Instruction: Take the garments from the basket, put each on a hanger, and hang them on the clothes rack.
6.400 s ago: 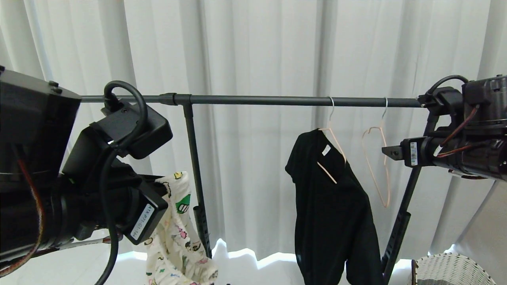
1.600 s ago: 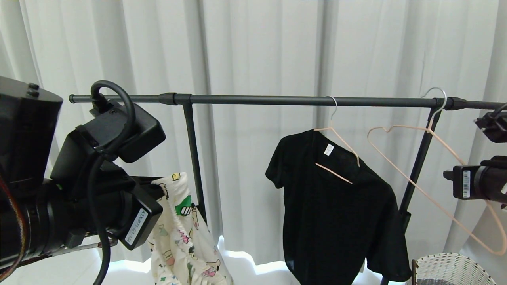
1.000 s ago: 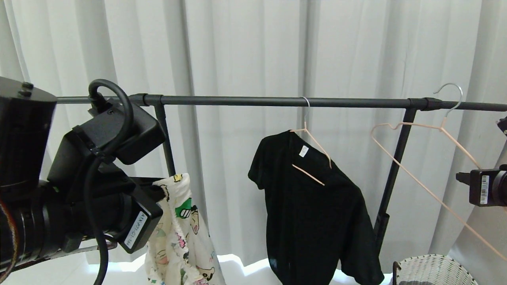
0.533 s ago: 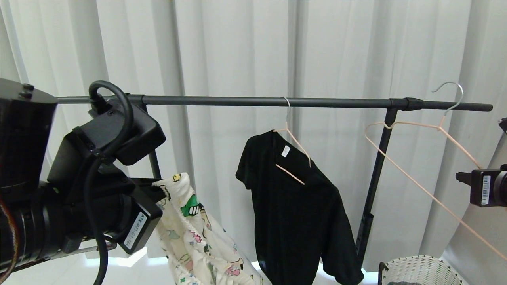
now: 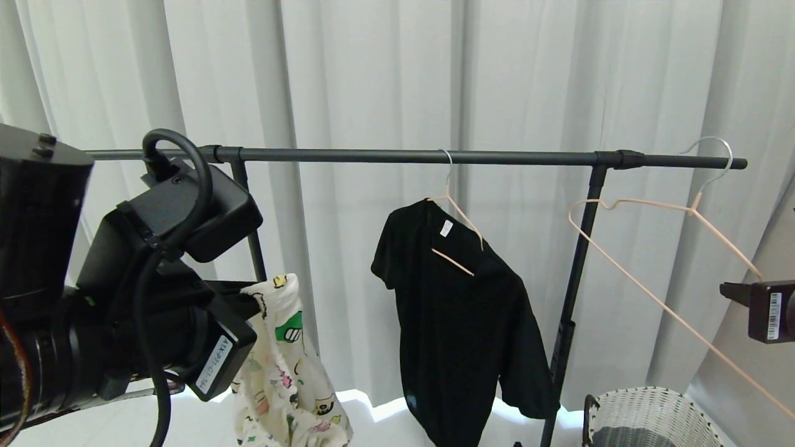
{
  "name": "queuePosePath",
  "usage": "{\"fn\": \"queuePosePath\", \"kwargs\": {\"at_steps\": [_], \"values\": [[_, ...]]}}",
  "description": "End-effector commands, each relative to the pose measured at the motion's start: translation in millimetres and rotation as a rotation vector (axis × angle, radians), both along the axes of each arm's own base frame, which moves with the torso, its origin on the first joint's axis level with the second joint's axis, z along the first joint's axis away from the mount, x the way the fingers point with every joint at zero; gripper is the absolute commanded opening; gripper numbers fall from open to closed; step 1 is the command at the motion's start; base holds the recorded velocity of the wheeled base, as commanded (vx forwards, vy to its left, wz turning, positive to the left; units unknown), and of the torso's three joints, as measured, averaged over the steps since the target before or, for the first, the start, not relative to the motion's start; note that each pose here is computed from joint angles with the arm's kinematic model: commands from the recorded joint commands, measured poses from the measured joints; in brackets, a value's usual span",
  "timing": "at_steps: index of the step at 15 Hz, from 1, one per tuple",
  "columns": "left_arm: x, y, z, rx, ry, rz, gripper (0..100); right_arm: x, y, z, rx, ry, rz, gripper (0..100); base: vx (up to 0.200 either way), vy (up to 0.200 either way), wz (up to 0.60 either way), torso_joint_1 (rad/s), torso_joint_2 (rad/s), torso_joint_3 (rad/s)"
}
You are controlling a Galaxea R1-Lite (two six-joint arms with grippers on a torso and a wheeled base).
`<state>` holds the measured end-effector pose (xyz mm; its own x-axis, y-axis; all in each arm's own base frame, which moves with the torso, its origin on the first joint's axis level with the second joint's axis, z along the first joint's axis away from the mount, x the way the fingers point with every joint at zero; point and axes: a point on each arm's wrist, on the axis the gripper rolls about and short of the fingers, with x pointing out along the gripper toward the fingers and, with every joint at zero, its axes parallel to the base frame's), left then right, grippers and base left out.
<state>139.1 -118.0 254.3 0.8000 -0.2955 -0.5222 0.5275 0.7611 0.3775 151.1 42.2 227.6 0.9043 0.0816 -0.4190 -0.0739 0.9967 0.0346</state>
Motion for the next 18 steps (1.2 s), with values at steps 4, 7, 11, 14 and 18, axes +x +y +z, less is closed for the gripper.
{"fn": "queuePosePath", "kwargs": {"at_steps": [4,7,11,14,18], "values": [[0,0,-1,0.003,0.003,0.000,0,-19,6,-4,0.006,-0.016,0.079,0,-0.200,0.000,0.00,-0.001,0.00,0.002],[-3,-3,-11,0.027,0.031,-0.023,0,-66,19,-18,0.028,-0.040,0.363,0,-0.067,0.000,0.00,0.001,0.00,-0.001],[7,-17,-19,0.036,0.076,-0.022,0,-112,22,-40,-0.010,0.024,0.780,0,0.000,0.000,0.00,0.000,0.00,0.000],[36,-46,-21,-0.099,0.141,0.130,0,-113,29,-41,-0.017,0.051,0.829,0,0.000,0.000,0.00,0.000,0.00,0.000],[63,-69,-33,-0.069,0.111,0.296,0,-113,36,-36,0.054,0.092,0.890,0,0.000,0.000,0.00,0.000,0.00,0.000]]}}
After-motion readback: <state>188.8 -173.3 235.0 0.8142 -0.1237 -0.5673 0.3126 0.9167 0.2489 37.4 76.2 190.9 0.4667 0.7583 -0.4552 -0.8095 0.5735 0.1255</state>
